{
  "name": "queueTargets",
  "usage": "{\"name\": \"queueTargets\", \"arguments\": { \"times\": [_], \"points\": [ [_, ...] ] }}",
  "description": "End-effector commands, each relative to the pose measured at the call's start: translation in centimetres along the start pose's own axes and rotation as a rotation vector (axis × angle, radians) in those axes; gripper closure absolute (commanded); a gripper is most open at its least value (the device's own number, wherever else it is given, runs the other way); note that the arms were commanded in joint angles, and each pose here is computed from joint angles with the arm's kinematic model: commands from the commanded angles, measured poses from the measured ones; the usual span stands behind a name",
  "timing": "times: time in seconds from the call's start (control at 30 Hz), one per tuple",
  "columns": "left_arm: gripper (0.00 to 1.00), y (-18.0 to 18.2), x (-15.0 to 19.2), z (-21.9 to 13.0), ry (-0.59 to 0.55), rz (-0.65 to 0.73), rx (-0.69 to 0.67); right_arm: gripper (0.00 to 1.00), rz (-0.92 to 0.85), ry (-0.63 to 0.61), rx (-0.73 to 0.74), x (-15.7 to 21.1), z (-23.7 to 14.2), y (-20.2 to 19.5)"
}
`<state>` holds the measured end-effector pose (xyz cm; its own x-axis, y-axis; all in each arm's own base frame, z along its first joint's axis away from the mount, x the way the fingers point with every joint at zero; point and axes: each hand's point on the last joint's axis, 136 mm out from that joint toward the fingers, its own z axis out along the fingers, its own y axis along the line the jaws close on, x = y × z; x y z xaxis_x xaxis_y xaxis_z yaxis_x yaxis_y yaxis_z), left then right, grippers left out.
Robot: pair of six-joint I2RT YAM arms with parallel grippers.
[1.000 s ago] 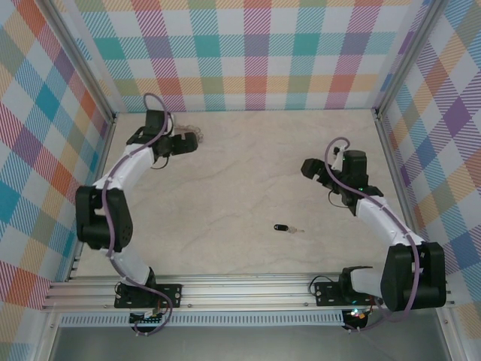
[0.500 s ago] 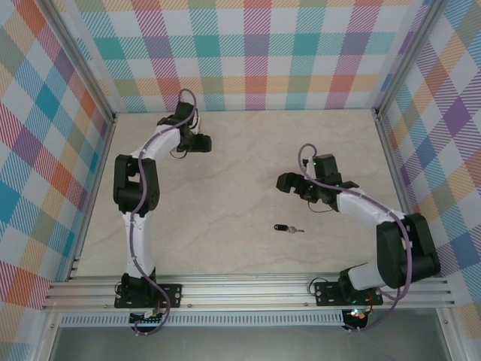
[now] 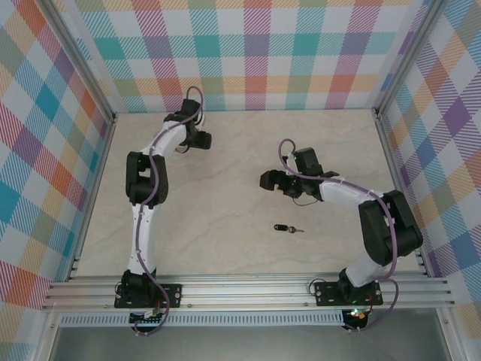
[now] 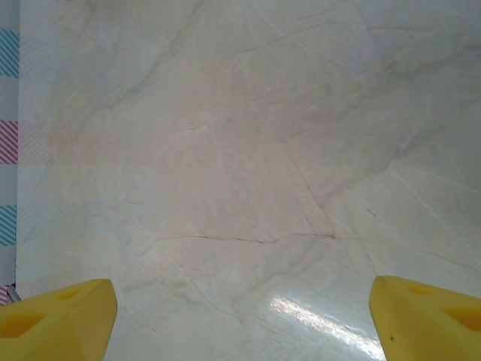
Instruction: Put the keys on the keyring
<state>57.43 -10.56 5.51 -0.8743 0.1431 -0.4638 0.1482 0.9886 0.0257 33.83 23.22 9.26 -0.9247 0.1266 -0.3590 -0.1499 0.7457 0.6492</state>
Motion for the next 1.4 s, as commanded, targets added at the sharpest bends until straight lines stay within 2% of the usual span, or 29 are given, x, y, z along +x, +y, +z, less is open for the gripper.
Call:
{"name": "queueTargets", "arguments": {
  "times": [0.0, 0.57, 0.87, 1.27, 1.37],
  "points": [
    [0.29, 0.4, -0.6, 0.1, -0.003, 0.014, -0.020, 0.13, -0.033, -0.010, -0.033, -0.9, -0.2, 1.4],
    [0.33, 0.5, -1.4, 1.9, -0.001, 0.049, -0.029, 0.13, -0.041, -0.007, -0.017, -0.7, -0.4, 1.1],
    [0.50, 0.5, -1.0, 2.4, 0.016, 0.066, -0.023, 0.14, -0.037, -0.006, -0.016, -0.7, -0.4, 1.1],
    [0.59, 0.6, -0.9, 2.1, 0.021, 0.067, -0.025, 0.15, -0.033, -0.005, -0.021, -0.5, -0.4, 1.2],
    [0.65, 0.4, -0.9, 2.0, 0.021, 0.067, -0.014, 0.15, -0.032, -0.005, -0.020, -0.5, -0.4, 1.1]
  ]
}}
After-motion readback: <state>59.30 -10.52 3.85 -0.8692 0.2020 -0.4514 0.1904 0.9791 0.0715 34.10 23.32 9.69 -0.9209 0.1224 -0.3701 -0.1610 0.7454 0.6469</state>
